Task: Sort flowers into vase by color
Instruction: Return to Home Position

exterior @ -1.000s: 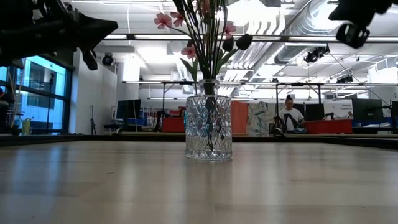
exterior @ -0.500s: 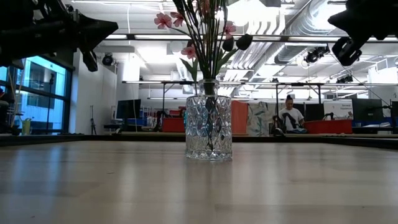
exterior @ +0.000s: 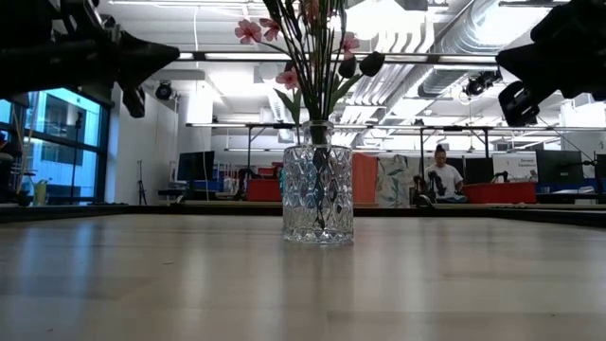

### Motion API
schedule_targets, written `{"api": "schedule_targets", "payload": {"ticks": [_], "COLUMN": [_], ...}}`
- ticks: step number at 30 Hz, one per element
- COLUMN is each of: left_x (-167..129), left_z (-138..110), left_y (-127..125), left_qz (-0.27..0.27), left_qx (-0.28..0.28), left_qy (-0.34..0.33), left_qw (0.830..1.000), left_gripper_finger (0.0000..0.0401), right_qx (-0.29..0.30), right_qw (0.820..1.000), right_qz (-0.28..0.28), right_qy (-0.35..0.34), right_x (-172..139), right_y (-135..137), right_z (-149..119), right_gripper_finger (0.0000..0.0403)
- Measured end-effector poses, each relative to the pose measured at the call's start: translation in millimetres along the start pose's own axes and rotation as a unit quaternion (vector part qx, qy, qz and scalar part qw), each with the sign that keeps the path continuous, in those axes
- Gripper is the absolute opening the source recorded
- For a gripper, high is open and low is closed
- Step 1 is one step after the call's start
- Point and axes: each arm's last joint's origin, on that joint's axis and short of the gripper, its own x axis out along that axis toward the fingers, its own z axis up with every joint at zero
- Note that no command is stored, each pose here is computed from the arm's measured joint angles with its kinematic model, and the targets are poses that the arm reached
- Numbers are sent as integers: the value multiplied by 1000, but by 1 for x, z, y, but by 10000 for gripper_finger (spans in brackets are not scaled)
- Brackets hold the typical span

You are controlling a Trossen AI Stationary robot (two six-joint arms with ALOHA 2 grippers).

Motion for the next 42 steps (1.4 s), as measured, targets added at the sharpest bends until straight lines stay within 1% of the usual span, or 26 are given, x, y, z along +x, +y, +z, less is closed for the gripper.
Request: {"api": "schedule_targets", "payload": {"ticks": [10, 12, 15, 20, 23, 26, 32, 36, 42], "left_x": [-11, -14, -19, -29, -30, -32, -32, -32, -32], "left_z": [-9, -10, -10, -21, -18, -13, -14, -15, -16], "left_y": [5, 5, 5, 11, 10, 8, 8, 7, 5], "left_qz": [33, 36, 40, 74, 85, 75, 73, 68, 61], "left_qx": [-2, -2, -3, -7, -2, -2, -2, -1, -3], "left_qy": [63, 67, 75, 134, 109, 86, 89, 92, 95], "left_qw": [997, 997, 996, 988, 990, 993, 993, 993, 994], "left_gripper_finger": [1, 1, 1, 1, 1, 1, 1, 1, 1], "right_qx": [-97, -99, -86, -88, -88, -88, -88, -88, -88], "right_qw": [995, 995, 996, 996, 996, 996, 996, 996, 996], "right_qz": [6, 3, -11, -14, -15, -15, -14, -7, 1], "right_qy": [-6, -4, -1, 3, 5, 8, 17, 7, -7], "right_x": [0, 0, 0, 0, 0, 0, -1, -8, -8], "right_y": [0, 0, -1, -1, -2, -2, -2, -1, 1], "right_z": [0, 0, -1, -2, -2, -3, -5, -4, -1], "right_gripper_finger": [0, 0, 0, 0, 0, 0, 0, 0, 0]}}
